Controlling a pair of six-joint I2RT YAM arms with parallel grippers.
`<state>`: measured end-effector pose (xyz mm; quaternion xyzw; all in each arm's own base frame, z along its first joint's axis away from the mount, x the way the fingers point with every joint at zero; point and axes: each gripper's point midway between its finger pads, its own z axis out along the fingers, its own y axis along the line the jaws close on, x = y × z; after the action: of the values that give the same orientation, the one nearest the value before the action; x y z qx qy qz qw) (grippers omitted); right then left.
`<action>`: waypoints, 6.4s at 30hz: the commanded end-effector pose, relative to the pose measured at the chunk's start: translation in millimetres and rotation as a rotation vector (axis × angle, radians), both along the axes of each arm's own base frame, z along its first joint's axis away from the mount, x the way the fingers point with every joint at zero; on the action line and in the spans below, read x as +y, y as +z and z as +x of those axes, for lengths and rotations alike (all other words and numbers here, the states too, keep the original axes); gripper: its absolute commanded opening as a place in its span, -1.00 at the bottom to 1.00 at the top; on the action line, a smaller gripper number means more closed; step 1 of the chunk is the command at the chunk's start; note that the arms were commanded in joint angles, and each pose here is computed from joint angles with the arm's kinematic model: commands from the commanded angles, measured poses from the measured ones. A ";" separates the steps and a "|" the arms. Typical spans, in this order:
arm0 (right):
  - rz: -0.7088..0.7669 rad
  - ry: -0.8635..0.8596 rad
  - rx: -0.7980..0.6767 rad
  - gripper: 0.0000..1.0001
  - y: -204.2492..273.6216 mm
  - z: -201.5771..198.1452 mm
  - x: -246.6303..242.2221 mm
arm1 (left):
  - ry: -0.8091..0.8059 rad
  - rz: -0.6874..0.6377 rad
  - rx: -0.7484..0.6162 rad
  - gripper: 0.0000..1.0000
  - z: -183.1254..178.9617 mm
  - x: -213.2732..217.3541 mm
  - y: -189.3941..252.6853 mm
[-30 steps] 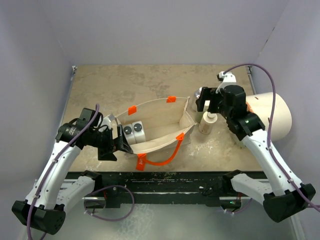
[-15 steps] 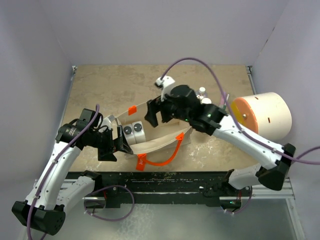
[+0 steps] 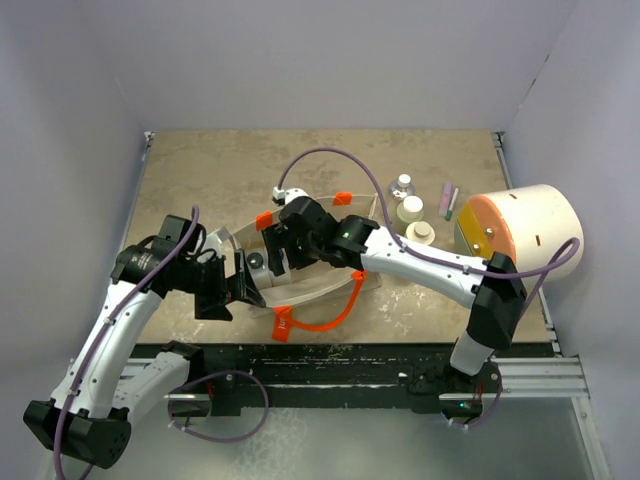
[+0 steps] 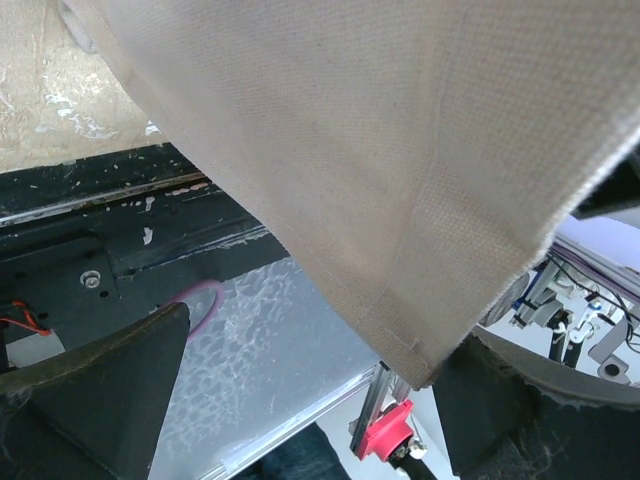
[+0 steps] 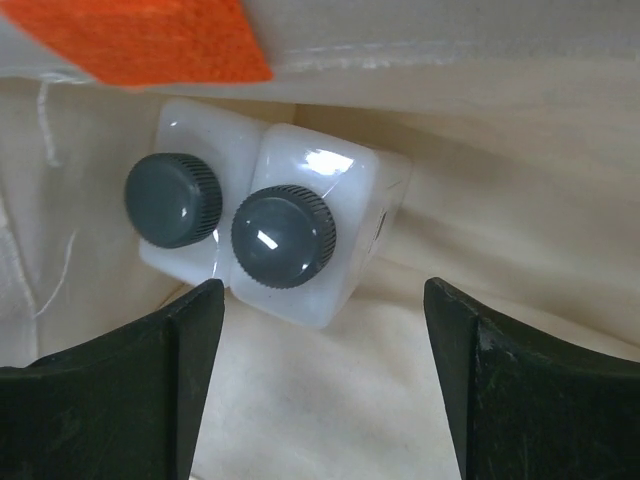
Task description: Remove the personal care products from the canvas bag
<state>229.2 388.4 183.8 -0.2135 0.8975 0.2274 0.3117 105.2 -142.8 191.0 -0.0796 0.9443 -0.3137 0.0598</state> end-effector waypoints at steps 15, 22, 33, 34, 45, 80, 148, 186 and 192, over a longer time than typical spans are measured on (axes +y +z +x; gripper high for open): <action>-0.013 -0.092 0.022 0.44 -7.5 13.3 14.2 | -0.034 0.036 -0.053 1.00 2.6 5.5 2.5; -0.135 -0.142 0.073 0.29 -31.5 10.2 6.4 | -0.042 0.047 -0.061 0.99 3.2 7.2 3.1; -0.220 -0.162 0.071 0.12 -47.8 12.7 7.4 | -0.046 0.050 -0.063 0.99 4.9 7.1 3.4; -0.217 -0.164 0.067 0.07 -46.8 13.4 7.7 | -0.046 0.049 -0.064 0.99 5.0 7.0 3.5; -0.075 -0.099 0.031 -0.84 -2.0 9.6 21.7 | -0.037 0.048 -0.063 0.99 5.8 6.8 4.1; 0.393 -0.543 -0.506 -1.00 245.0 50.1 -177.2 | -0.034 0.037 -0.071 0.99 11.4 4.0 3.3; -0.214 -1.096 -0.308 1.00 -11.1 22.8 -332.2 | 0.093 0.131 -0.123 1.00 8.3 24.8 25.7; 0.228 -0.022 -0.125 0.92 72.4 -16.0 50.8 | 0.111 0.108 -0.139 0.73 -2.4 25.6 28.8; 0.206 0.009 -0.068 0.86 48.6 -25.6 64.6 | 0.131 0.119 -0.162 0.77 -9.2 31.2 33.6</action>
<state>208.8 430.4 200.6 -0.2093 0.8752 0.2554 0.3536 100.0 -116.0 214.4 -0.1082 0.9488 -0.2610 0.1412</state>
